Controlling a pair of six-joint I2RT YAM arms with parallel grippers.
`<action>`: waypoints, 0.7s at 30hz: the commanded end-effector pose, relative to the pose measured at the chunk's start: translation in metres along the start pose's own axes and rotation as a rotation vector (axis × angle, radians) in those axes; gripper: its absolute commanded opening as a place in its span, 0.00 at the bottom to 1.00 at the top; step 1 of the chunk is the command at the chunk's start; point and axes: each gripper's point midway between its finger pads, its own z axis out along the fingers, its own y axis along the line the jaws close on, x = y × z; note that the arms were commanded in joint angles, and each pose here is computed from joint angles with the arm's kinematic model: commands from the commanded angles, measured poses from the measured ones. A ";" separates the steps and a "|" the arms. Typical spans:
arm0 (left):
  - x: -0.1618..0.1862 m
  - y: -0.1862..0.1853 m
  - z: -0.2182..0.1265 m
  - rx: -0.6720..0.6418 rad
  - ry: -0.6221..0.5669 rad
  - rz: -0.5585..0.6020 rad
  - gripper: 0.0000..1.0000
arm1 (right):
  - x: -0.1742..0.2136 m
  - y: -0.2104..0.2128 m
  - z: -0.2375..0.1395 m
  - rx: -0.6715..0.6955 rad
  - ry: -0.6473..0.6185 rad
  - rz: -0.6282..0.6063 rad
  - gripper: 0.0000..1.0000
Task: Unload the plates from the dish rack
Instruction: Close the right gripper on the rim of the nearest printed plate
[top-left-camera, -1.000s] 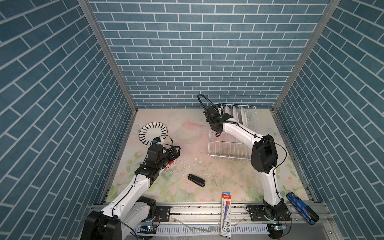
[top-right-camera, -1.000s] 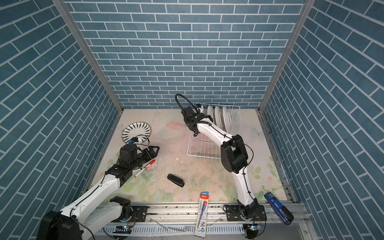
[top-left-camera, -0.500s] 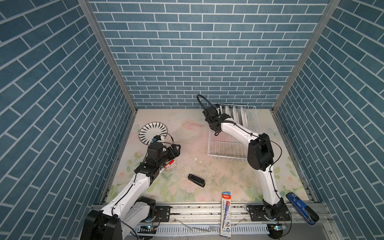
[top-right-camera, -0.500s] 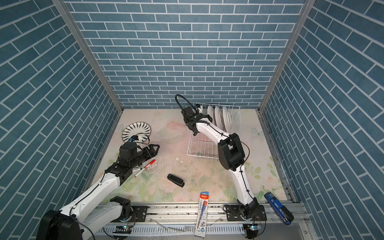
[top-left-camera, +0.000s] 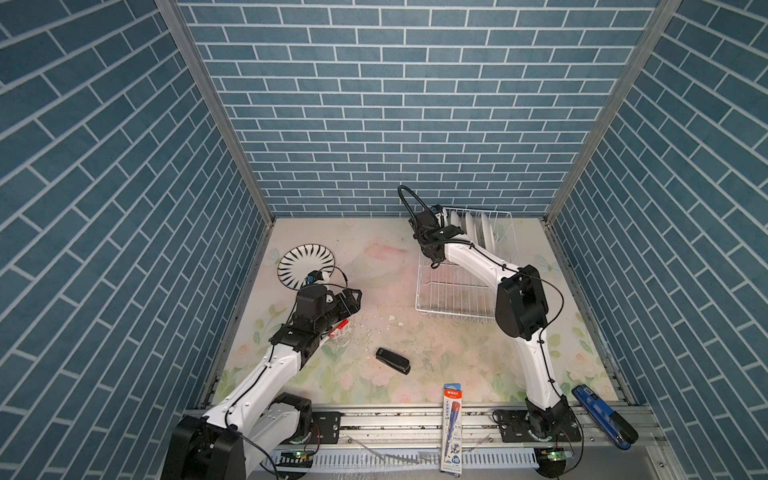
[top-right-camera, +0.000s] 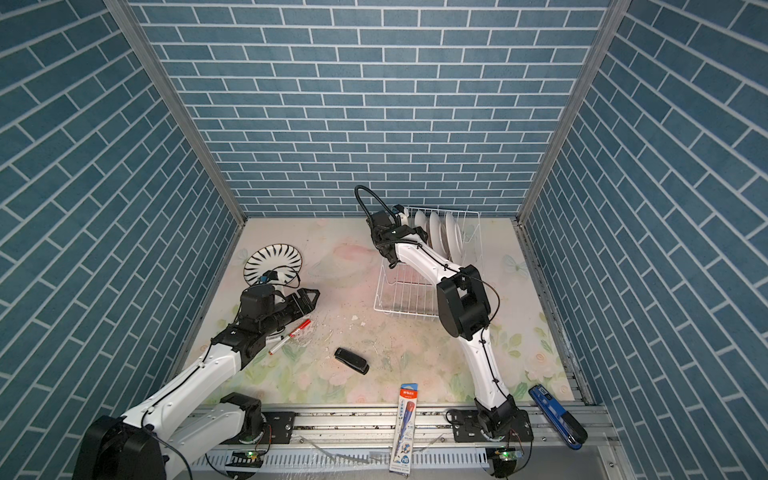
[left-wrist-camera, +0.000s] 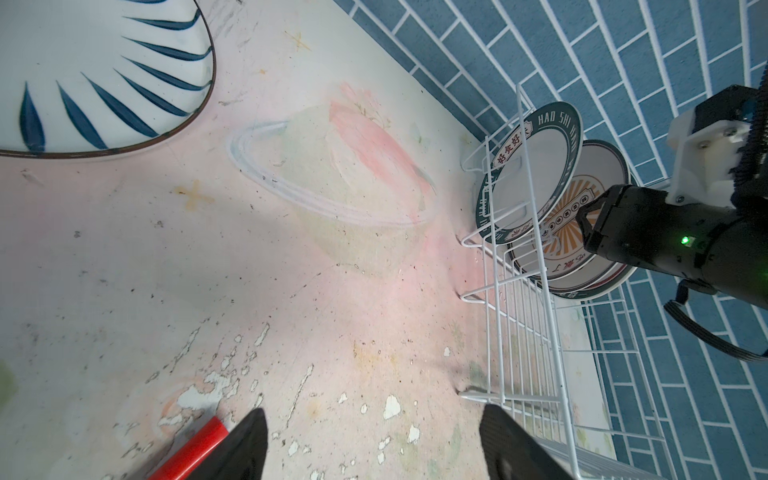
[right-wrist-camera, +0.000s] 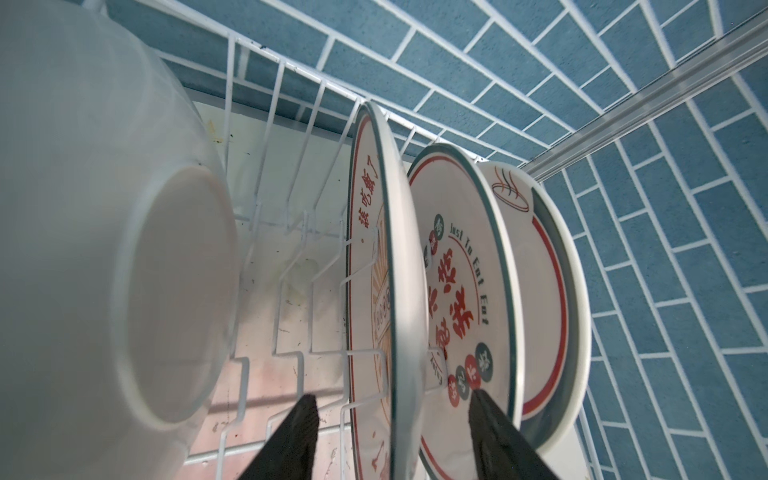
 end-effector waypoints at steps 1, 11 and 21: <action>-0.008 -0.010 -0.002 0.022 -0.018 0.018 0.82 | -0.014 -0.005 0.001 0.027 -0.031 0.006 0.58; -0.006 -0.009 -0.003 0.024 -0.018 0.013 0.82 | -0.013 -0.004 0.012 0.051 -0.029 -0.010 0.55; -0.006 -0.009 -0.003 0.023 -0.016 0.015 0.82 | -0.014 -0.007 0.017 0.075 -0.032 -0.020 0.54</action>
